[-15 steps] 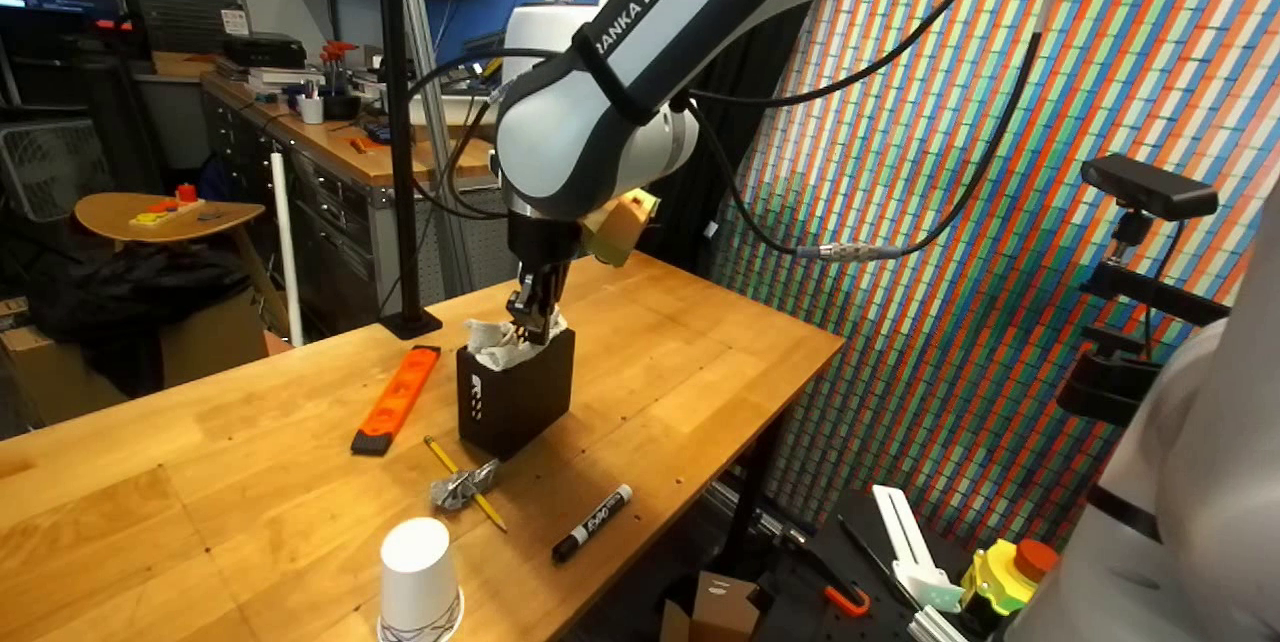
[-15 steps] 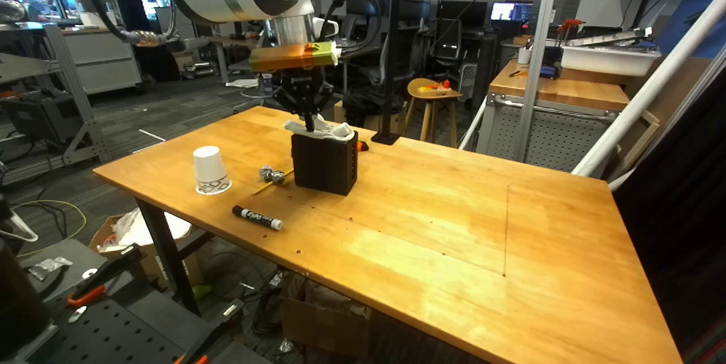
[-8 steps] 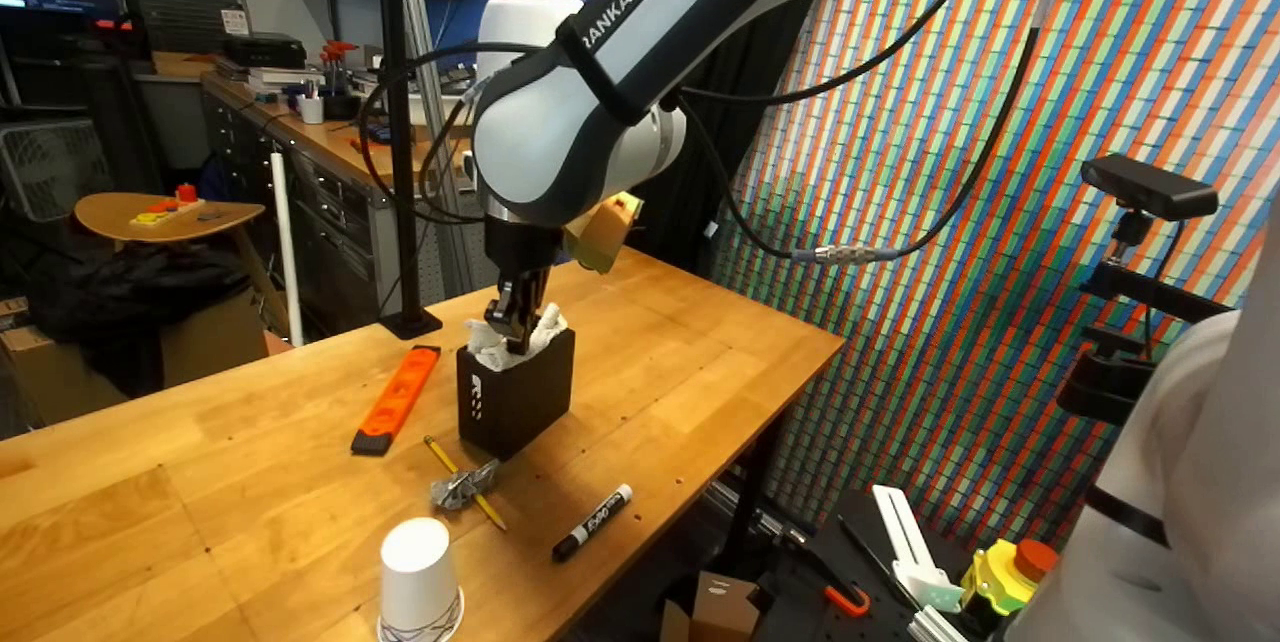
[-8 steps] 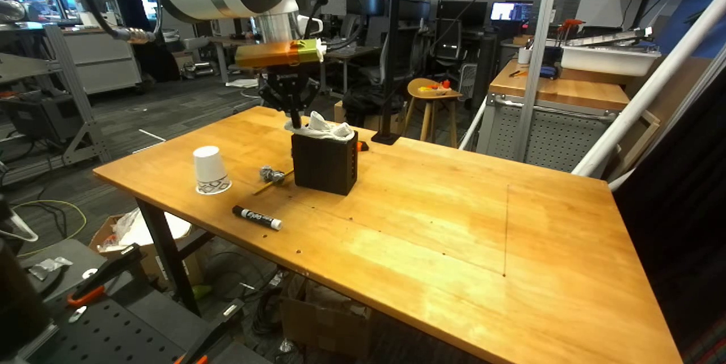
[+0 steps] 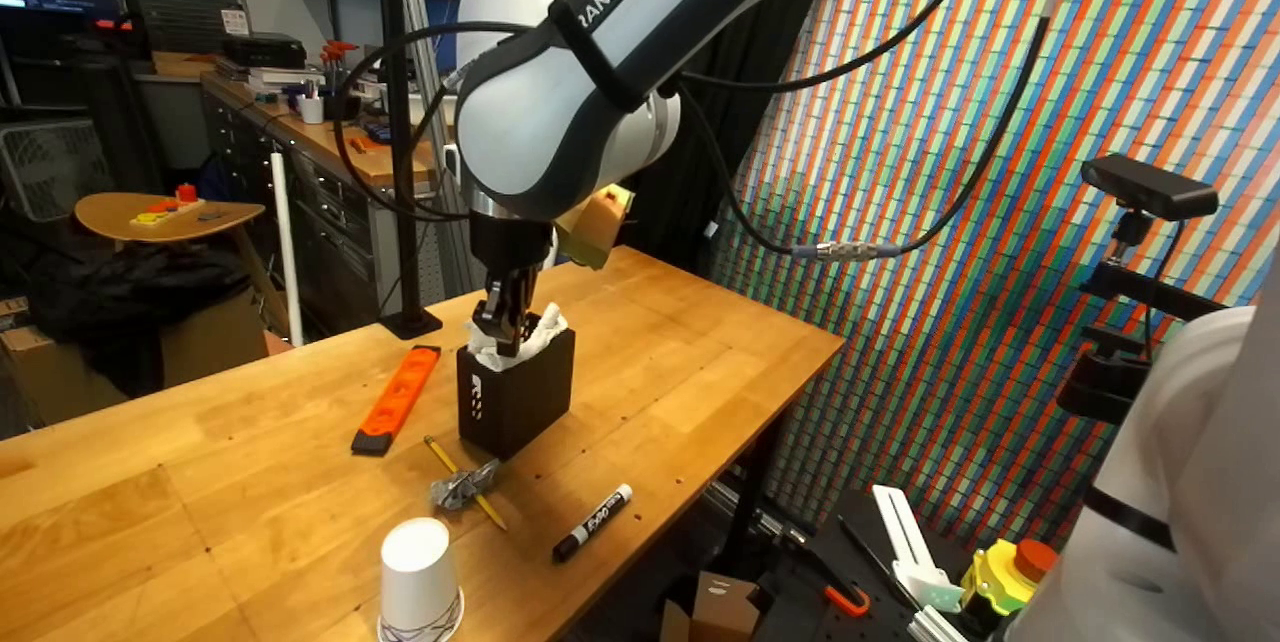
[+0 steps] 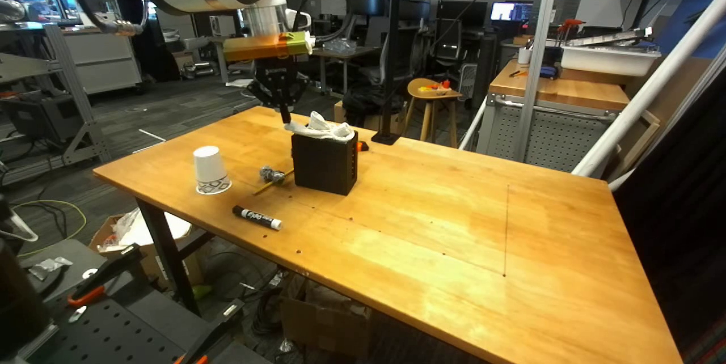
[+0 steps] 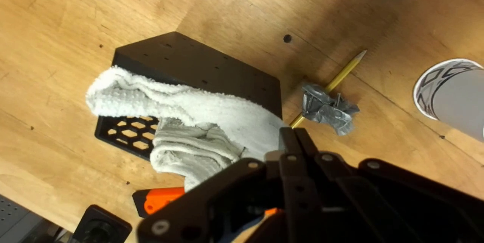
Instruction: Pick up the cloth from the table and put it in the box
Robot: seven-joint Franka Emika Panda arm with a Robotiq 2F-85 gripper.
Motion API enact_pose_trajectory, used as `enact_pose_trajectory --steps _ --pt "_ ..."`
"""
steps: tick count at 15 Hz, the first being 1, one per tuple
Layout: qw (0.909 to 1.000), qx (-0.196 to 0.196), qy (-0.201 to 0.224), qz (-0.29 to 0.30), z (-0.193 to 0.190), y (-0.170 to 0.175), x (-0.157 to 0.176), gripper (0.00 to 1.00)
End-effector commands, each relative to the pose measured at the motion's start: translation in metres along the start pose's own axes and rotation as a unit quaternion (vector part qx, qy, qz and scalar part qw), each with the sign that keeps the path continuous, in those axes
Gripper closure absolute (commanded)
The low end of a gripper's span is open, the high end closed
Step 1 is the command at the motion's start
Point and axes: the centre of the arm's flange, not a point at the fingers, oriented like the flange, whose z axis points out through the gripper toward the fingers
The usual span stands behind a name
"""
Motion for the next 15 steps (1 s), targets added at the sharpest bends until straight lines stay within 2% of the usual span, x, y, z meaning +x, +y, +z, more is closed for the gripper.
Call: enact_pose_trajectory --steps 1,10,15 --pt "1.0 0.007 -0.005 -0.001 -0.009 -0.01 -0.011 0.93" --pt "0.9996 0.021 -0.012 -0.012 0.008 -0.027 -0.011 0.94" --pt "0.9998 0.013 -0.005 -0.016 0.012 -0.028 -0.01 0.93"
